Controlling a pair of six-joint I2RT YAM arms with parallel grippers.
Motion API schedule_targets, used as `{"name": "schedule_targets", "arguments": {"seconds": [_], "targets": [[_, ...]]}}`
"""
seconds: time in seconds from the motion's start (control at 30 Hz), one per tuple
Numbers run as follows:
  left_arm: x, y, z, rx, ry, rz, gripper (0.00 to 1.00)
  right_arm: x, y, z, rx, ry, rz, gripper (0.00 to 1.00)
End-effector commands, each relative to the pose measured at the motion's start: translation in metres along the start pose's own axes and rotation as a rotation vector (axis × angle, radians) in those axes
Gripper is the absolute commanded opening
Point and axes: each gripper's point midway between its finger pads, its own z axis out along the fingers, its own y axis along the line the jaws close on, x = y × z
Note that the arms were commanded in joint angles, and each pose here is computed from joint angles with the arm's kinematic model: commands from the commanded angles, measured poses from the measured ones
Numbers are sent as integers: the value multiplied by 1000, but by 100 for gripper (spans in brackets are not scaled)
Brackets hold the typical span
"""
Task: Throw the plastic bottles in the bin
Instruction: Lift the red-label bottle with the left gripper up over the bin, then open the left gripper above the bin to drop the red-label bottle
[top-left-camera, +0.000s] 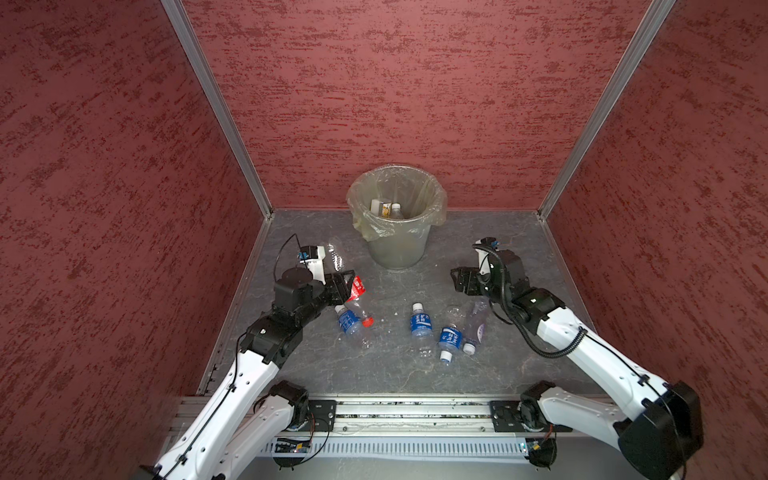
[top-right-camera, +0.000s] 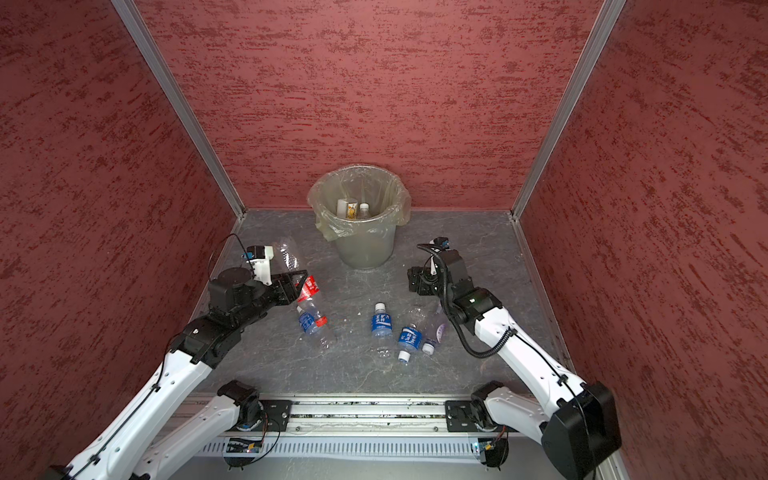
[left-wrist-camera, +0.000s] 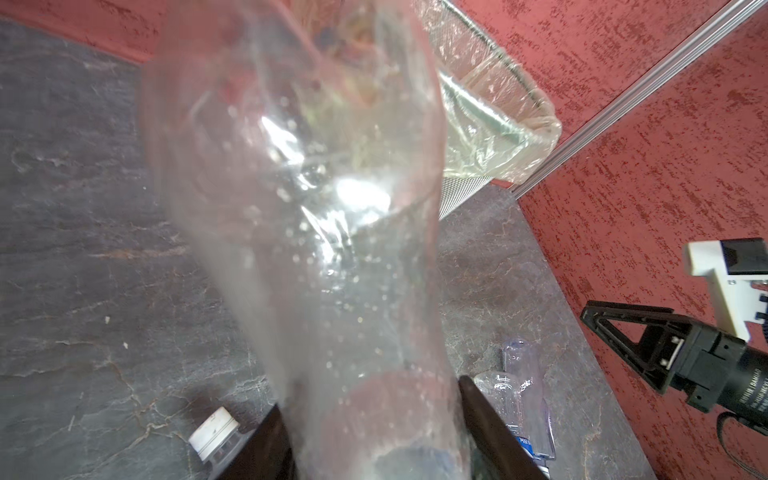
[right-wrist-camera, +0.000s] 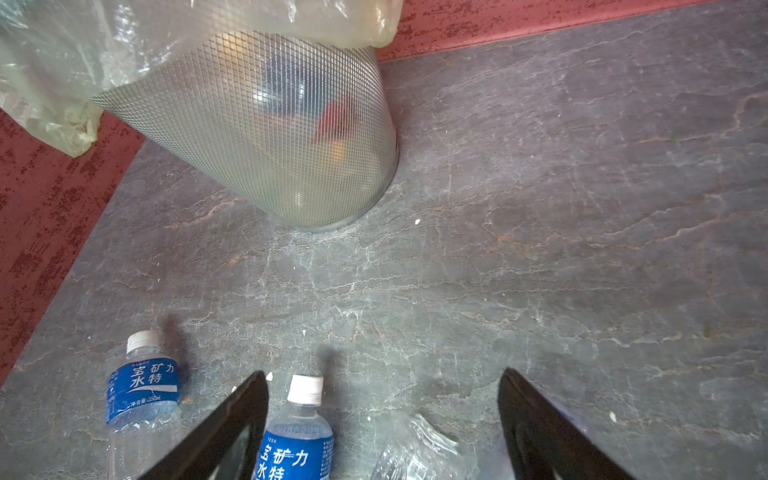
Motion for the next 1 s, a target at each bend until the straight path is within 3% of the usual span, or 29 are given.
{"name": "schedule_targets", "arguments": {"seconds": [0.0, 0.33, 0.57, 0.77, 0.97], "targets": [[-21, -10, -16, 8, -56, 62, 56, -13, 8, -2, -29, -39, -1, 87], [-73, -41, -46, 68, -191, 119, 57, -14, 8, -4, -28, -43, -1, 87], [-125, -74, -46, 131, -298, 173, 57, -15, 6, -7, -18, -49, -2, 88], [-182, -113, -15, 208, -371, 222, 57, -17, 4, -14, -10, -62, -1, 88], [-238, -140, 66, 258, -378, 269, 59, -16, 4, -17, -17, -71, 9, 88]]}}
